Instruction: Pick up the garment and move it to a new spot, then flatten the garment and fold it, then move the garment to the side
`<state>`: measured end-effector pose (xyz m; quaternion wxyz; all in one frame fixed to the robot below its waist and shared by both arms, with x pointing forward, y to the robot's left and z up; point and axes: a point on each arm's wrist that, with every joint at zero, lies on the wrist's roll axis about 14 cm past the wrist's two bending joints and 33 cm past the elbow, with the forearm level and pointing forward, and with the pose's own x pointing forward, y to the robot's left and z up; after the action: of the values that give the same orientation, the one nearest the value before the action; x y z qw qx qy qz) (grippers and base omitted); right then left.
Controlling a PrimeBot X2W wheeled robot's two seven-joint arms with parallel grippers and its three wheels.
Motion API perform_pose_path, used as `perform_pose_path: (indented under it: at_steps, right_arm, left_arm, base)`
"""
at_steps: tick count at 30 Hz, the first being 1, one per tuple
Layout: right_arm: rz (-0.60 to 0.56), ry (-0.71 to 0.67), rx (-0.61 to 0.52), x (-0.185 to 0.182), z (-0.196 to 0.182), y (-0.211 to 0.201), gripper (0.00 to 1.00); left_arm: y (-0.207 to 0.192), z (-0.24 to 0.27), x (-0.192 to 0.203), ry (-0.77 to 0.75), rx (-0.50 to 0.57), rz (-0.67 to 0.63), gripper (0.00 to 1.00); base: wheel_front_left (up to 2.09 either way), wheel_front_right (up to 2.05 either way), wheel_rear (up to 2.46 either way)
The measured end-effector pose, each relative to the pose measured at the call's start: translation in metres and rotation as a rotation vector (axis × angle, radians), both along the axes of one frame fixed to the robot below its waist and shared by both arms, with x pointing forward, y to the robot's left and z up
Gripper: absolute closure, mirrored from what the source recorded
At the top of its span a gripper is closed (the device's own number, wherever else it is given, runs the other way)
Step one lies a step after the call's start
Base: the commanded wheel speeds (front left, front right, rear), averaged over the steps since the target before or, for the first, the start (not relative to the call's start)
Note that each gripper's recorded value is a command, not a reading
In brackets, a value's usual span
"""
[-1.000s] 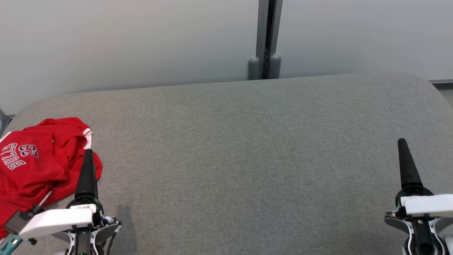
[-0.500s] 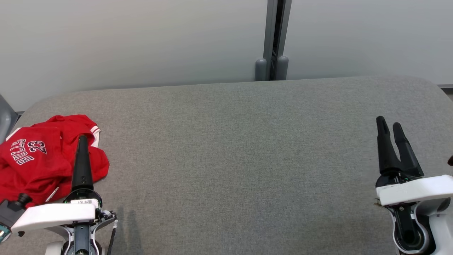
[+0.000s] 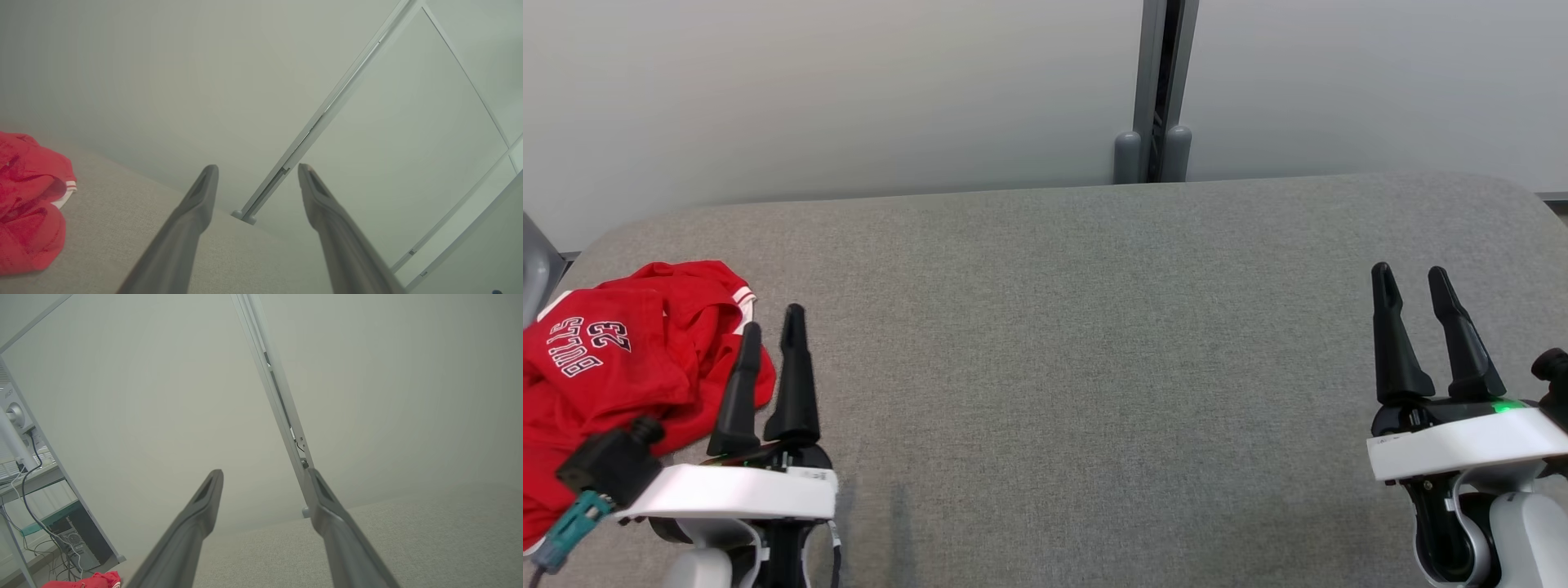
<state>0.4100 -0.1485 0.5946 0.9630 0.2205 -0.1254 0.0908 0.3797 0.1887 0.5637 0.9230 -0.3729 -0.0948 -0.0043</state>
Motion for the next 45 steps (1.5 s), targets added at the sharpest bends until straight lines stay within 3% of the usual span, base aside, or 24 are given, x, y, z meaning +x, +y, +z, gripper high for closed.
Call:
perform_pose_path:
  at_steps: [11, 20, 29, 45]
  right_arm:
    - [-0.027, 0.021, -0.082, -0.002, -0.016, 0.0, 0.0]
    - [-0.018, 0.044, -0.139, -0.003, -0.029, 0.006, 0.0]
    - [0.007, 0.049, -0.191, -0.003, -0.037, 0.018, 0.0]
    - [0.002, 0.104, -0.196, -0.004, -0.06, 0.016, 0.0]
  left_arm:
    - [-0.03, -0.012, 0.003, 0.058, 0.334, 0.013, 0.0]
    - [-0.042, -0.032, 0.001, 0.106, 0.531, 0.01, 0.0]
    - [-0.044, -0.035, -0.003, 0.107, 0.615, 0.033, 0.0]
    - [-0.037, -0.049, -0.011, 0.13, 0.549, 0.028, 0.0]
  base:
    - [0.0, 0.0, 0.0]
    - [0.0, 0.0, 0.0]
    - [0.0, 0.0, 0.0]
    - [0.0, 0.0, 0.0]
